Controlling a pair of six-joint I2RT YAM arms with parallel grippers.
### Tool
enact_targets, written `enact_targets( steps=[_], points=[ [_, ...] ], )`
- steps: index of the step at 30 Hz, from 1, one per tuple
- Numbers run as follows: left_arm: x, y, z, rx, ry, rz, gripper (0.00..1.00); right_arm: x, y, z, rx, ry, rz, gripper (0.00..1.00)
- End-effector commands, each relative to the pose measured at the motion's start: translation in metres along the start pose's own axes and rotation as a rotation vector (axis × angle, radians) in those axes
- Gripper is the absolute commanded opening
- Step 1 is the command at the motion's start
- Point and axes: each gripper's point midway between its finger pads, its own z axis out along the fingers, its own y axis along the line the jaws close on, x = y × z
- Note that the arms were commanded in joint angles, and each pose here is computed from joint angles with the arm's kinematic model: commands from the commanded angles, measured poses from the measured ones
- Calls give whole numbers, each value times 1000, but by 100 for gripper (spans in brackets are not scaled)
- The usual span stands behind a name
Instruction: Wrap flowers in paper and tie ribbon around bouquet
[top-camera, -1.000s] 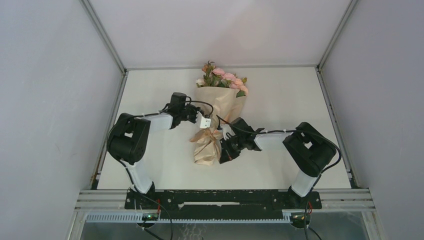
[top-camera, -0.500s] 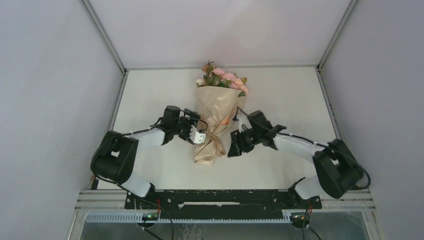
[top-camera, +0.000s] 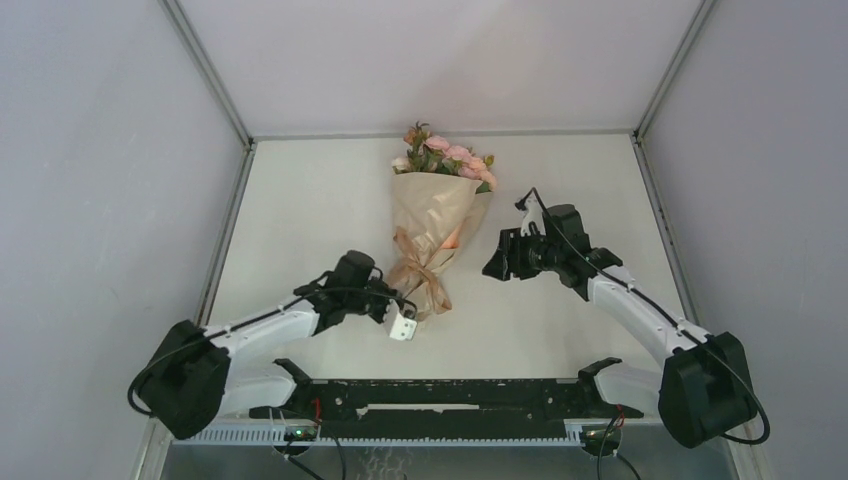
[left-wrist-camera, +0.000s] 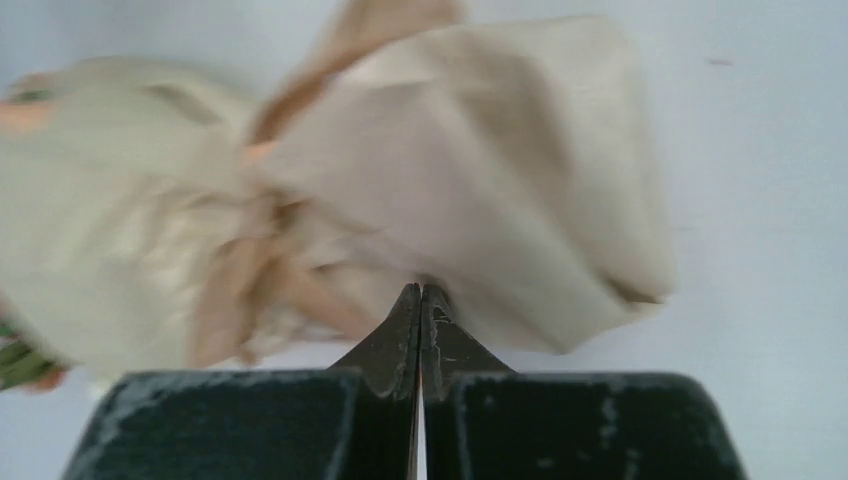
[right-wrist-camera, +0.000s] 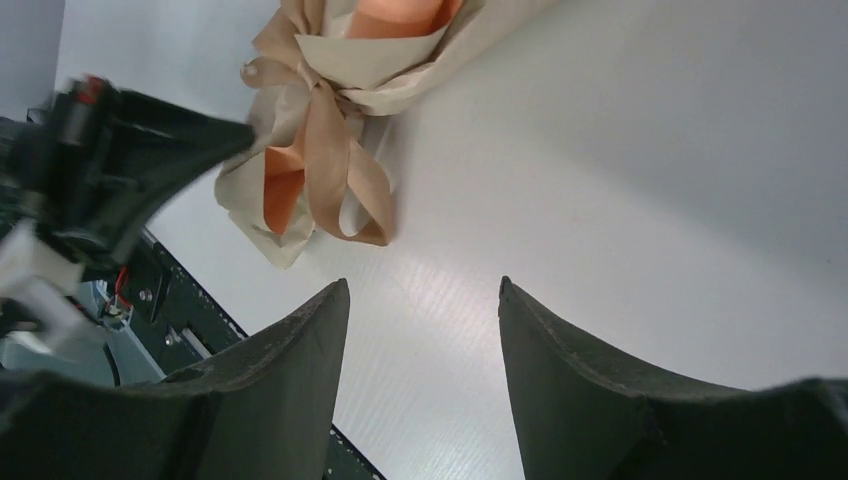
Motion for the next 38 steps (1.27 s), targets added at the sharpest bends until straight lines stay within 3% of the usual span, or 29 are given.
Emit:
enact_targets(
  steps=[1,3,7,11,15,16,18,20,24,27,32,35,38],
  points=[
    [7,-50,21,161,49,57,1,-16,4,-11,19,-77,15,65],
    [-21,-43,35,141,-37,102,0,-15,4,-15,23,-93,13,65],
    [-88,-18,55,51,-207,38,3,-17,5,-26,42,-142,24,65],
    [-105,33,32,-169,-225,-62,16,-23,-2,-52,100,-222,2,66],
    [-90,81,-15,-423,-143,-409,31,-44,-34,-82,216,-348,2,68],
    [-74,93,-29,-524,-103,-529,40,-53,-46,-92,261,-397,25,69],
    [-35,111,-58,-687,-55,-777,73,-70,-71,-118,344,-509,78,69],
    [1,115,-80,-794,-29,-969,97,-82,-93,-148,420,-638,130,69],
    [65,107,-131,-1035,8,-1213,100,-82,-106,-179,496,-771,162,70],
    [113,74,-168,-1245,40,-1404,100,-67,-118,-186,578,-795,174,70],
    [160,8,-198,-1493,151,-1454,100,-48,-128,-180,605,-831,198,70],
    [158,17,-209,-1536,129,-1357,100,-39,-133,-175,606,-863,195,70],
    [153,19,-199,-1506,54,-1384,100,-37,-131,-176,592,-920,167,70]
  ],
)
